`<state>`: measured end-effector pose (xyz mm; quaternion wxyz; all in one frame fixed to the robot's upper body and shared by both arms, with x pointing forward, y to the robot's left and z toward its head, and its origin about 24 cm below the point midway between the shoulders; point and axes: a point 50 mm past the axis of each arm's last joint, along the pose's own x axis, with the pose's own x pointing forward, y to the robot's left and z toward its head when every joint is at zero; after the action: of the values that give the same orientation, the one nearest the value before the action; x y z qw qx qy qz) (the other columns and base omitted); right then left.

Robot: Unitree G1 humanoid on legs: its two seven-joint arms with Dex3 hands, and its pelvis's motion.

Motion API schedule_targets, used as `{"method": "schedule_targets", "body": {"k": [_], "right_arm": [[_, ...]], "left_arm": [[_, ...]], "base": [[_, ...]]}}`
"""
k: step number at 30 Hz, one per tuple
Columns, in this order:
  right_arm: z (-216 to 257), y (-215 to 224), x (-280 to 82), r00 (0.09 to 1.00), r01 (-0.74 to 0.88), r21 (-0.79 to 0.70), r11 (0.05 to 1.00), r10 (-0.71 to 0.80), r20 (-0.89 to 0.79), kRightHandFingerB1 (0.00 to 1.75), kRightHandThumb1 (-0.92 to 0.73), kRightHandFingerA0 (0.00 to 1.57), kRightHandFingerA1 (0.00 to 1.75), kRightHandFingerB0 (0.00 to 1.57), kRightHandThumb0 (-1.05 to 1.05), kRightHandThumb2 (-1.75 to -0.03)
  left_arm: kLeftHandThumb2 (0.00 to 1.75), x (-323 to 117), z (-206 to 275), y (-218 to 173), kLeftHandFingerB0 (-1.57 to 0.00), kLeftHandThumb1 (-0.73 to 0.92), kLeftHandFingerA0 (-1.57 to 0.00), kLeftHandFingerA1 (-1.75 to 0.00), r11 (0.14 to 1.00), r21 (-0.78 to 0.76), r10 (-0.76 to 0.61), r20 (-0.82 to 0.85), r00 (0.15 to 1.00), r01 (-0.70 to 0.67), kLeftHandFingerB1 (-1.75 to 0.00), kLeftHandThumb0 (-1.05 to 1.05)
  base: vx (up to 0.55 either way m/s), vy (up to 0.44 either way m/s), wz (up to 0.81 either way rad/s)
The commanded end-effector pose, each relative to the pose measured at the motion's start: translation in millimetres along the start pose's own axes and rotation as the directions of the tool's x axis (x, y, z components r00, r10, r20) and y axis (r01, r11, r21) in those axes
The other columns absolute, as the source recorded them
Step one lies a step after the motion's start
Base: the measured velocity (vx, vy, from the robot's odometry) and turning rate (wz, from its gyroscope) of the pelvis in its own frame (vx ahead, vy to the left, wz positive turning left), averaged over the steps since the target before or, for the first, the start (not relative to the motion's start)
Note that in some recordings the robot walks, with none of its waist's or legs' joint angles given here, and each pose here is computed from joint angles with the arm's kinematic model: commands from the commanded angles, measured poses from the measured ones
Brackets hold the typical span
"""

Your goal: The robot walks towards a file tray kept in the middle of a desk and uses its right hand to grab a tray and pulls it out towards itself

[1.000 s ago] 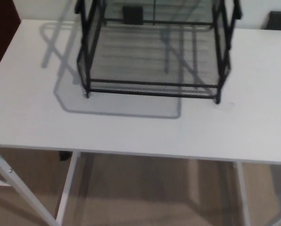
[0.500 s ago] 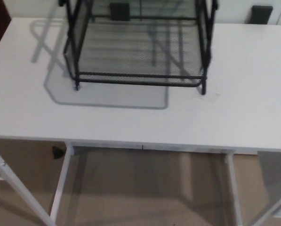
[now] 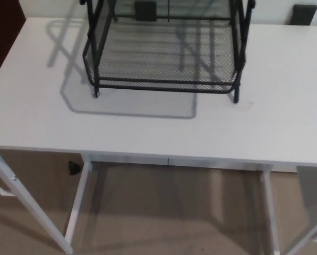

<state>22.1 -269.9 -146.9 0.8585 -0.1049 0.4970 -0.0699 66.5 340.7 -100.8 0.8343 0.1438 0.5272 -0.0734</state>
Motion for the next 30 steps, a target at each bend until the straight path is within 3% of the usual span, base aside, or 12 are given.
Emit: {"method": "schedule_targets", "body": {"k": [1,7,8,9,17,18,22,23,24,26,27,30], "right_arm": [[1.1,-7.0,-0.3,1.000,0.024,-0.020,1.000,-0.024,0.008,0.42,-0.61,0.71,0.50,0.57,-0.35,-0.57],[-3.7,-8.1,-1.8,1.000,0.022,-0.017,1.000,-0.022,-0.016,0.42,-0.61,0.69,0.48,0.57,-0.35,-0.57],[-3.5,-8.1,-1.6,1.000,0.022,-0.007,1.000,-0.022,-0.019,0.42,-0.61,0.68,0.48,0.57,-0.34,-0.57],[-3.3,-8.3,-1.4,1.000,0.020,0.003,1.000,-0.020,-0.018,0.42,-0.61,0.68,0.48,0.57,-0.34,-0.57],[-0.4,-6.8,0.2,1.000,0.019,0.001,1.000,-0.019,-0.009,0.43,-0.61,0.69,0.49,0.58,-0.35,-0.58],[8.2,-8.5,4.1,1.000,0.027,-0.004,1.000,-0.027,0.015,0.43,-0.61,0.70,0.50,0.58,-0.34,-0.58],[3.8,-11.6,1.8,1.000,0.027,-0.023,0.999,-0.027,0.002,0.42,-0.61,0.70,0.49,0.57,-0.35,-0.57],[3.4,-11.6,1.7,1.000,0.021,-0.001,1.000,-0.021,0.001,0.43,-0.61,0.70,0.50,0.57,-0.34,-0.57],[3.4,-11.7,1.7,1.000,0.020,-0.002,1.000,-0.020,0.001,0.42,-0.62,0.70,0.50,0.57,-0.34,-0.57],[7.2,-9.9,3.1,1.000,0.016,-0.002,1.000,-0.016,0.017,0.43,-0.62,0.70,0.50,0.58,-0.35,-0.58],[7.1,-9.9,2.8,1.000,0.020,-0.006,1.000,-0.020,0.021,0.43,-0.61,0.70,0.49,0.59,-0.34,-0.58],[9.2,-10.0,4.3,1.000,0.024,-0.001,1.000,-0.024,0.020,0.42,-0.61,0.70,0.49,0.58,-0.35,-0.57]], "left_arm": [[0.74,0.2,5.2,3.4,-0.30,0.36,-0.52,-0.89,0.998,0.001,0.058,0.031,0.998,-0.058,-0.69,-0.32],[0.74,-0.3,0.6,0.8,-0.31,0.35,-0.55,-0.88,0.998,0.004,0.069,0.031,0.997,-0.069,-0.67,-0.35],[0.86,-0.5,0.4,0.5,-0.32,0.30,-0.60,-0.82,0.997,0.014,0.074,0.034,0.997,-0.075,-0.66,-0.36],[0.73,-0.5,0.1,0.2,-0.31,0.36,-0.57,-0.87,0.997,0.015,0.077,0.035,0.996,-0.077,-0.67,-0.36],[0.73,0.4,2.6,2.7,-0.31,0.36,-0.56,-0.88,0.996,0.002,0.090,0.046,0.995,-0.090,-0.67,-0.35],[0.87,5.0,13.3,4.2,-0.31,0.30,-0.58,-0.82,0.995,0.011,0.096,0.057,0.994,-0.096,-0.66,-0.38],[0.87,5.0,10.7,0.2,-0.33,0.30,-0.65,-0.88,0.996,0.010,0.092,0.061,0.994,-0.093,-0.68,-0.36],[0.76,5.2,10.8,-0.2,-0.31,0.34,-0.57,-0.96,0.996,-0.003,0.088,0.061,0.994,-0.088,-0.70,-0.35],[0.87,5.4,10.9,-0.3,-0.34,0.29,-0.62,-0.86,0.996,0.002,0.090,0.060,0.994,-0.090,-0.68,-0.38],[0.87,5.4,14.0,2.2,-0.33,0.30,-0.63,-0.85,0.995,0.012,0.096,0.066,0.993,-0.097,-0.67,-0.36],[0.76,4.1,15.1,1.3,-0.31,0.36,-0.58,-0.90,0.995,0.011,0.093,0.076,0.993,-0.094,-0.70,-0.33],[0.74,4.5,17.1,3.1,-0.31,0.37,-0.56,-0.89,0.996,0.006,0.091,0.083,0.992,-0.092,-0.69,-0.34]], "base": [[0.00,0.000,0.00],[0.00,0.000,0.00],[0.00,0.000,0.00],[0.00,0.000,0.00],[0.00,0.000,0.00],[0.00,0.000,0.00],[0.00,0.000,0.00],[0.00,0.000,0.00],[0.00,0.000,0.00],[0.00,0.000,0.00],[0.00,0.000,0.00],[0.00,0.000,0.00]]}}
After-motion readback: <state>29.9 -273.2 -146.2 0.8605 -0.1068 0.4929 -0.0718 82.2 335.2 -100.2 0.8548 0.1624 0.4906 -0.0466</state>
